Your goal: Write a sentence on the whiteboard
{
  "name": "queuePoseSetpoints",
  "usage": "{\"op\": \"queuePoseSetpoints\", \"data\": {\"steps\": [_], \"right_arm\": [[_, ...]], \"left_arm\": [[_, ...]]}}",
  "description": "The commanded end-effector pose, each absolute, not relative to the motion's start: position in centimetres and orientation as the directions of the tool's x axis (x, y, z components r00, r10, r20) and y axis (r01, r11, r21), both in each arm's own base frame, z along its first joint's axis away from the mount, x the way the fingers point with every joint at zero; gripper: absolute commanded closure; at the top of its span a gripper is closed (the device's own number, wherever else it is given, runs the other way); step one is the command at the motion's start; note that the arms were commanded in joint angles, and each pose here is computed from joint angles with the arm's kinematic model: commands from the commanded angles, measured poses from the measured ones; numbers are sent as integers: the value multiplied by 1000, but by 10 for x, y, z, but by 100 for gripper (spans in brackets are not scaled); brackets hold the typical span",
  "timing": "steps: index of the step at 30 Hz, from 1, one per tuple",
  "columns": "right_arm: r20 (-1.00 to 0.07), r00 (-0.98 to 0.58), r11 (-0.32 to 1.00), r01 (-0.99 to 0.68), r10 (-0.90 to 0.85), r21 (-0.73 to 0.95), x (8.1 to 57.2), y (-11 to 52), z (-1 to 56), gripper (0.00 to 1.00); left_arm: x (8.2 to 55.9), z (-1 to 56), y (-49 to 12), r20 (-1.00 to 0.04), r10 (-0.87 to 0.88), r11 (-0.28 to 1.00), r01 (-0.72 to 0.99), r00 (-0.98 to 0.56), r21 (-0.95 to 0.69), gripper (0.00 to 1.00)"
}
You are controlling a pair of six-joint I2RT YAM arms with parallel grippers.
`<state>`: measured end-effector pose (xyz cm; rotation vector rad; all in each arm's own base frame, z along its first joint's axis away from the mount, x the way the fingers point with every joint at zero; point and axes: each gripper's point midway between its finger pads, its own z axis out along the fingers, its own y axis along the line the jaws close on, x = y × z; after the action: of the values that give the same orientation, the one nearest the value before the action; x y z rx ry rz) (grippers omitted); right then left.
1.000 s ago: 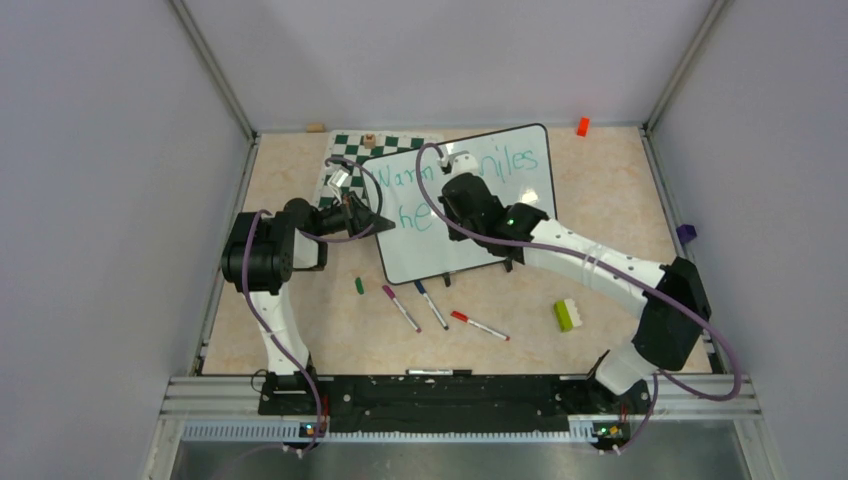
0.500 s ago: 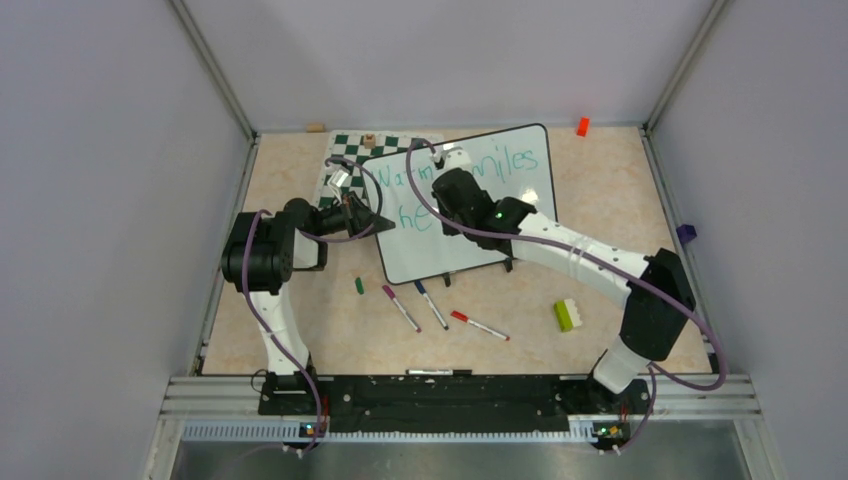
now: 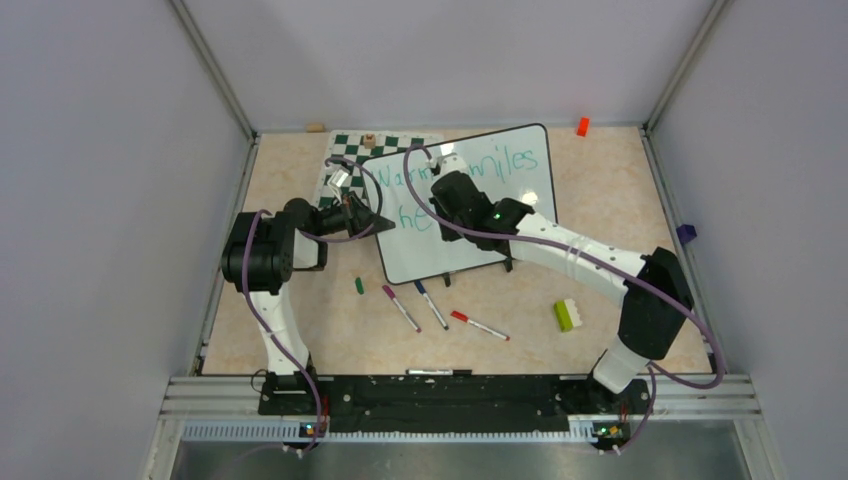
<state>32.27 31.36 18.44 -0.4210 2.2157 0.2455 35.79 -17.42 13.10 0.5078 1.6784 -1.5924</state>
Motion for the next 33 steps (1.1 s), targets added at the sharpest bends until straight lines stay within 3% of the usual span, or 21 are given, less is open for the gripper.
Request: {"op": "queuePoseSetpoints", "data": {"steps": [1, 23, 33], "right_arm": [[-776, -593, 927, -375, -215, 30, 320, 304, 187, 100], [-809, -563, 970, -242, -170, -35, 345, 289, 205, 100], [-810, -561, 953, -302, -172, 6, 350, 311, 208, 100]], "left_arm": [[371, 145, -169, -841, -232, 187, 826, -488, -531, 100], [370, 146, -169, -843, -232, 187, 828, -486, -529, 100], [371, 145, -169, -842, -233, 188, 827, -487, -530, 100]]}}
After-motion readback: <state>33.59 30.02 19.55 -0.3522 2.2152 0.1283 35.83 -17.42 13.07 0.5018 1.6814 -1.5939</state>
